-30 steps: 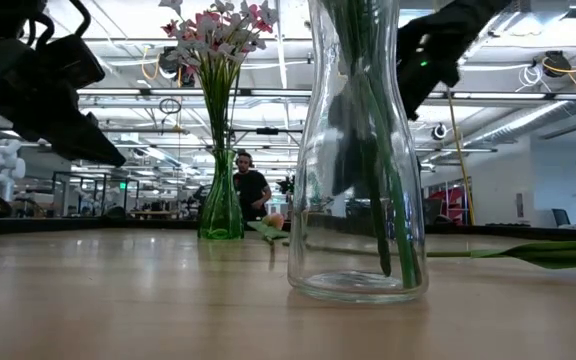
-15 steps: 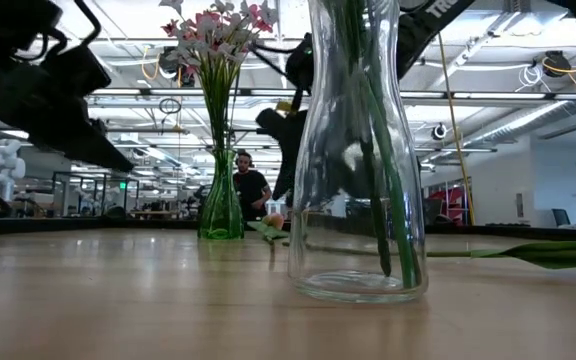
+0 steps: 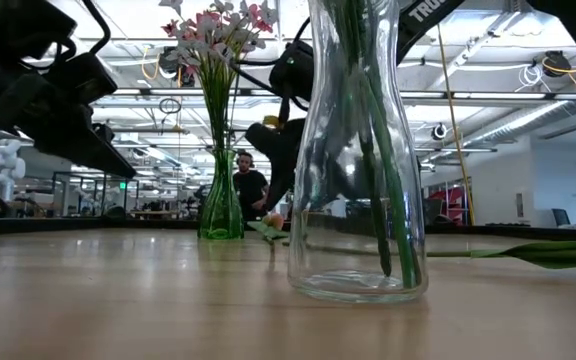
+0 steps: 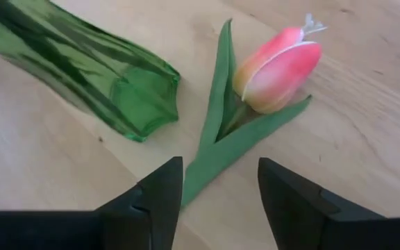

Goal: Sort flowers into vase by color
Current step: Put the top pink tulip into the green vase

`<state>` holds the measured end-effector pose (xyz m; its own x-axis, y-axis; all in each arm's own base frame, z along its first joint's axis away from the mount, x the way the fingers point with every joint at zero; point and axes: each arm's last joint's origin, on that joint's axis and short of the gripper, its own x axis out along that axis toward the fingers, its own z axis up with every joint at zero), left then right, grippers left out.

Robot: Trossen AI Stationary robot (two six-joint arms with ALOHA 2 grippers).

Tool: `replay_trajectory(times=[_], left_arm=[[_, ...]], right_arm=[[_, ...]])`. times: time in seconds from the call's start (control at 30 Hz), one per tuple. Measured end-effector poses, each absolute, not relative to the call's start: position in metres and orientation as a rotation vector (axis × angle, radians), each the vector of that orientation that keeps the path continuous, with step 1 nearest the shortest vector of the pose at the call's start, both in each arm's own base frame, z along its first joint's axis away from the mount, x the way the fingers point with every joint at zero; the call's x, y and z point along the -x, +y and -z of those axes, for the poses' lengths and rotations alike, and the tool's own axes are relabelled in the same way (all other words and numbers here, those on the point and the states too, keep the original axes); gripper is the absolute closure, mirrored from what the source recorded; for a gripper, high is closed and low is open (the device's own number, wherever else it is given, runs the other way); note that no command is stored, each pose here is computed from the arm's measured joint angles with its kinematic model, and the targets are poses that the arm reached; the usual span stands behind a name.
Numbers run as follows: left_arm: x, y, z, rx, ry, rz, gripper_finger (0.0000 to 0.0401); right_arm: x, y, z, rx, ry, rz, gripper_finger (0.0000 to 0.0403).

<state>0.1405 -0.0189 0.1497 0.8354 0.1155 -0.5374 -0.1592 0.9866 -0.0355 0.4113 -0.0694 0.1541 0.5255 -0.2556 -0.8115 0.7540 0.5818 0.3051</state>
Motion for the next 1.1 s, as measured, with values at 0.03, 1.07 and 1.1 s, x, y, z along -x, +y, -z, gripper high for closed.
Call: replay_trajectory(times=[0.03, 1.07, 1.1], left_arm=[[-0.141, -0.018, -0.15, 0.083, 0.564, -0.145, 0.0244], [-0.142, -0.013, -0.149, 0.111, 0.578, -0.094, 0.0244], [-0.142, -0.013, -0.149, 0.113, 0.579, -0.09, 0.0244]], right_arm=[[-0.411, -0.069, -0.153, -0.709, 0.803, 0.676, 0.0221], [-0.409, -0.057, -0.119, -0.615, 0.946, 0.736, 0.0231], [-0.408, -0.056, -0.119, -0.599, 0.967, 0.734, 0.0239]])
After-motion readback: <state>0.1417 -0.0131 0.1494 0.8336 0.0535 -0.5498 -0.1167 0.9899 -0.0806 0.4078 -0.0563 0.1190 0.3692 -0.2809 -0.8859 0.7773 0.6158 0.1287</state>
